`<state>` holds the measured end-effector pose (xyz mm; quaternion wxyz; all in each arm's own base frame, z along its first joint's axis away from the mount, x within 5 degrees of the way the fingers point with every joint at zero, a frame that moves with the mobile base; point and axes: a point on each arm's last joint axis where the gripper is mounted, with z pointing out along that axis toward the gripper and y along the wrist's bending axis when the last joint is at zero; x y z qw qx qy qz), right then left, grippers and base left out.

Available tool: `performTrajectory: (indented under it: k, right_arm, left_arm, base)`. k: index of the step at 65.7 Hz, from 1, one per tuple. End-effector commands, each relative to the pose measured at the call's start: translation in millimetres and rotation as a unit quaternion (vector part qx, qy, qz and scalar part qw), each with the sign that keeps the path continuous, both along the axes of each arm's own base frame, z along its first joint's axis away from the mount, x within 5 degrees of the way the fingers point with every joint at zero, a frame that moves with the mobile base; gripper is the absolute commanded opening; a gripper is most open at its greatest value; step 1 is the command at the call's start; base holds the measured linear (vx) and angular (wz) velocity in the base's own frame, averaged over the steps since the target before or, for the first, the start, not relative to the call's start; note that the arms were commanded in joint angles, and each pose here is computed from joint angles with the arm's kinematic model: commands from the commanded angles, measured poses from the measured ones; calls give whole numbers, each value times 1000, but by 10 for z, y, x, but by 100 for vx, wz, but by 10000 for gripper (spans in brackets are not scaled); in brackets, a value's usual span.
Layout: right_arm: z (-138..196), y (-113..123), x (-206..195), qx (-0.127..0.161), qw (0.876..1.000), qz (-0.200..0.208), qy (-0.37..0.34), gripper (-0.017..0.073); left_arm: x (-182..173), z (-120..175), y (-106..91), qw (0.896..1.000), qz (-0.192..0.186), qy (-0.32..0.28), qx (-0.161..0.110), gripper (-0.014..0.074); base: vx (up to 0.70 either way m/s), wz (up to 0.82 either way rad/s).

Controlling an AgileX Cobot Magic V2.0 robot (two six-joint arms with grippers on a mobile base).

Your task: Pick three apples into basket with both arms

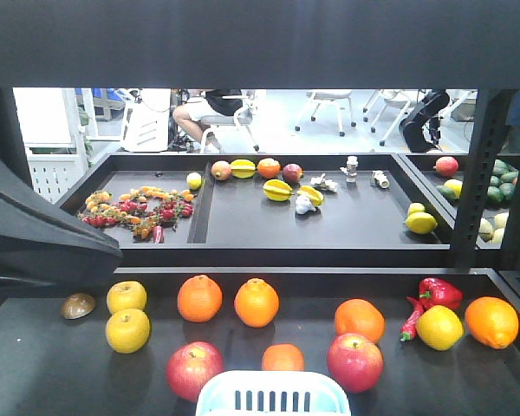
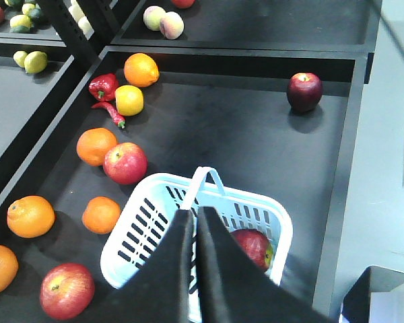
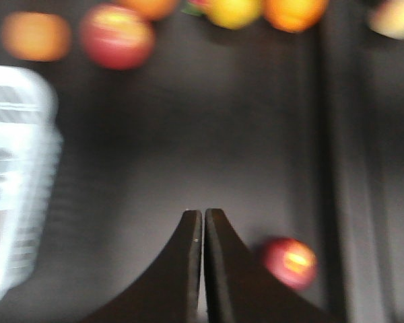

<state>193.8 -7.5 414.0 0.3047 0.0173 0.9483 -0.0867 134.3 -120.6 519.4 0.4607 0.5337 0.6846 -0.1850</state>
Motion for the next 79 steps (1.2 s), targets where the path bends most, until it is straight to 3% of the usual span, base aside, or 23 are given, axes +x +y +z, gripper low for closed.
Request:
performTrajectory:
  k: [1,8,12,23,35,42,49,55,60,71,79]
  right_arm:
    - [-29,-353,51,-1,999,-37,31,-1]
    - [-144,-672,107,94,989,-108,37,-1]
    - [-174,-769,116,121,984,-124,34,-1]
    - [-317,-894,169,81,983,-147,75,-1]
    - [-1010,-845,23,97,967,-129,199,3]
    - [-1274,-833,-69,83,960,-101,247,31]
    - [-1396,-814,-116,84,956,-90,268,111]
    - [-1441,-792,-135,97,952,-97,274,237]
    - [-1446,-761,-125,118,950,-106,268,382]
    - [-1440,-800,-66,114,956,-141,229,714]
    - [-1451,-869,5,95,962,-164,195,725]
  left_arm:
    - [-100,132,18,999,-5,-20,-35,-8]
    - [-100,132,18,999,-5,-20,-35,-8]
    - [-100,132,18,999,-5,-20,-35,-8]
    - [-100,132,18,999,-5,-20,-35,-8]
    - [-100,132,18,999,-5,-20,-35,-8]
    - [-100,132,18,999,-5,-20,-35,-8]
    - [-100,132,18,999,-5,-20,-35,-8]
    - [-100,132,18,999,-5,-20,-35,-8]
    - [-100,132,18,999,-5,-20,-35,-8]
    - [-100,132,18,999,-5,-20,-35,-8]
    - [-100,132,18,999,-5,-20,-35,-8]
  base:
    - [0,0]
    - [0,0]
    - [0,0]
    - [0,0]
    - [0,0]
    - [0,0]
    - [0,0]
    - [0,0]
    - [0,0]
    - [0,0]
    - [0,0]
